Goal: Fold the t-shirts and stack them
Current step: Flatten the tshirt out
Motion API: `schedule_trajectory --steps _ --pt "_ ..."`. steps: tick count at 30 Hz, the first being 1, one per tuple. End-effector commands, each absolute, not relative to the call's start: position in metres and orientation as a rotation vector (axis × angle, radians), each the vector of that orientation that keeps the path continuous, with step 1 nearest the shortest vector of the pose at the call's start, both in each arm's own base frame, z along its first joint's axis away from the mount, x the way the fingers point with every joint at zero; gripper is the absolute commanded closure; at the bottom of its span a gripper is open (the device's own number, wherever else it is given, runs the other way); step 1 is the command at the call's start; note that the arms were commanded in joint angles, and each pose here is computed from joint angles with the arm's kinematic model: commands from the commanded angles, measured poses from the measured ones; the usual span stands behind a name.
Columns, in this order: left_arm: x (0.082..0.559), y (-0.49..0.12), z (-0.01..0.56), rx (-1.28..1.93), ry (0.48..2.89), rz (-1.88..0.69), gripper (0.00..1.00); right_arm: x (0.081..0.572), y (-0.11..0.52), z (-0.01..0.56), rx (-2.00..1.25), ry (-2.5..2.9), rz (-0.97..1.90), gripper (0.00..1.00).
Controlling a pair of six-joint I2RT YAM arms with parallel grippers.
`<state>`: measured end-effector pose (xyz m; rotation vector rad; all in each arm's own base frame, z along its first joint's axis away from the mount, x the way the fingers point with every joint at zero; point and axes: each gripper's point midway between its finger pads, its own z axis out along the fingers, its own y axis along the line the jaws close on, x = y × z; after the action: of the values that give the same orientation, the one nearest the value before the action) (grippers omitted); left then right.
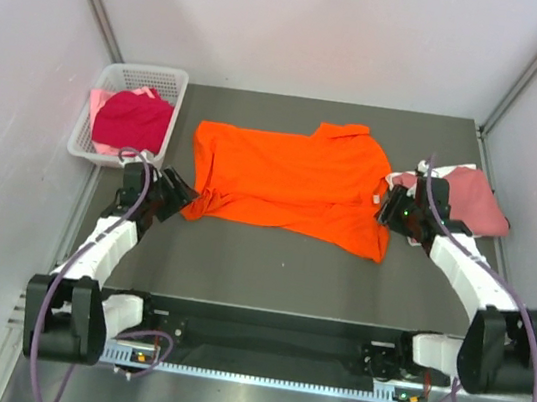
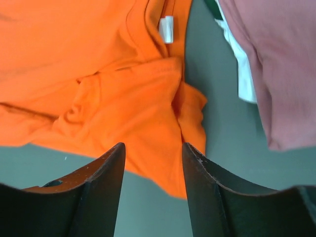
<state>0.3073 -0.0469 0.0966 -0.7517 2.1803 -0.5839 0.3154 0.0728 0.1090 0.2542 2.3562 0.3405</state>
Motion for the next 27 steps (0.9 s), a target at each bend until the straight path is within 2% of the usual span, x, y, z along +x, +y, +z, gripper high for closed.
schedule_trajectory --steps 1,13,23,26,27 --pt "0.335 -0.051 0.129 -0.657 2.079 -0.615 0.33 0.354 0.073 0.118 0.236 2.288 0.295 0.51" --pt "0.374 -0.055 0.125 -0.622 2.148 -0.572 0.32 0.405 0.083 0.09 0.242 2.36 0.252 0.52" --pt "0.371 -0.047 0.117 -0.665 2.125 -0.519 0.34 0.4 0.071 0.059 0.31 2.425 0.149 0.53" --pt "0.37 -0.048 0.117 -0.661 2.117 -0.522 0.34 0.399 0.076 0.055 0.309 2.429 0.181 0.58" --pt "0.37 -0.048 0.118 -0.661 2.115 -0.525 0.34 0.399 0.078 0.054 0.305 2.432 0.192 0.65"
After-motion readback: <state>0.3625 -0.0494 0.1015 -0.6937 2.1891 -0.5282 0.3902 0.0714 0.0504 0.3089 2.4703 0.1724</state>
